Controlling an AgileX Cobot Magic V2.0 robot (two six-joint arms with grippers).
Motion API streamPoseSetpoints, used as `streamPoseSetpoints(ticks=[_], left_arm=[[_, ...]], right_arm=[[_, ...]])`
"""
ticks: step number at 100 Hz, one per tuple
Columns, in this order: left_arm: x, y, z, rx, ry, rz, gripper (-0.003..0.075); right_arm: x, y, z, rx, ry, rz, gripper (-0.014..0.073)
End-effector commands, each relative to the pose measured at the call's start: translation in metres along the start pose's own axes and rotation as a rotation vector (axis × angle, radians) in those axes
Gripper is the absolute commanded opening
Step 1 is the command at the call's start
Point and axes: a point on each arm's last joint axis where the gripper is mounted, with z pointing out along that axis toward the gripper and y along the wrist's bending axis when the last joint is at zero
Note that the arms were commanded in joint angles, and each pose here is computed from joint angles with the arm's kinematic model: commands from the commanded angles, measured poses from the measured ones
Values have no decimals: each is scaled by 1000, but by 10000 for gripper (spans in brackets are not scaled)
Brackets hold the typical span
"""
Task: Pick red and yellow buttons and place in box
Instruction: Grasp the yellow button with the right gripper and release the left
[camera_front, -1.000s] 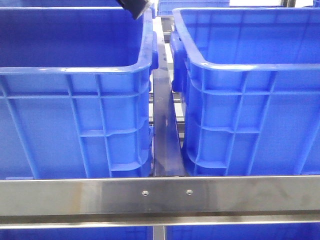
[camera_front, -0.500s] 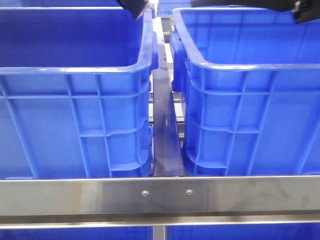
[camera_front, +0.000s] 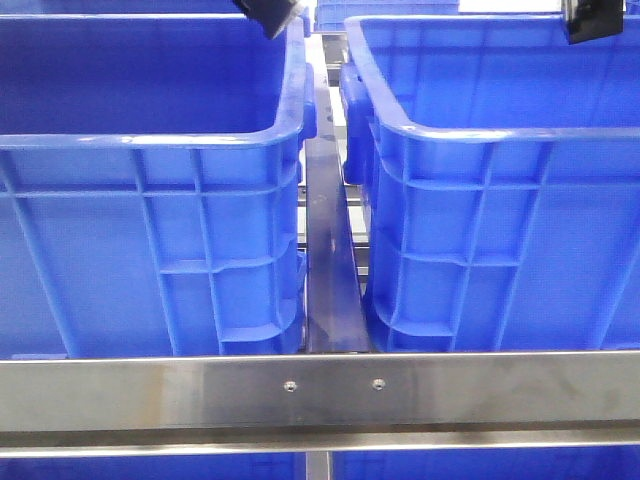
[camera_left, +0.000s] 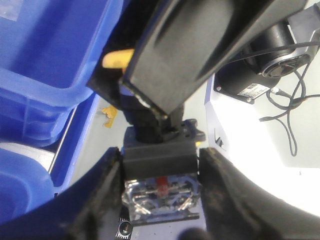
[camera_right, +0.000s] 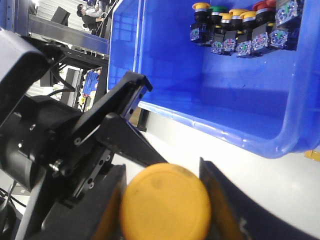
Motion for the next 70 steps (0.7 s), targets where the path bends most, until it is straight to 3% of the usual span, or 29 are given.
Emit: streamPoseSetpoints(ticks=[1, 12, 19, 38, 70], left_arm=[[-10, -19, -12, 63, -68, -1, 346], [-10, -19, -12, 63, -68, -21, 580], [-10, -19, -12, 63, -68, -21, 659], [-12, -16, -19, 21, -58, 0, 670], [-6, -12, -66, -127, -164, -23, 670]], right_arm=[[-5, 17, -4, -79, -25, -6, 219], [-5, 17, -4, -82, -22, -5, 219], [-5, 17, -4, -83, -21, -6, 219], [-5, 17, -4, -83, -20, -5, 219], [-20, 6, -20, -46, -76, -7, 219]])
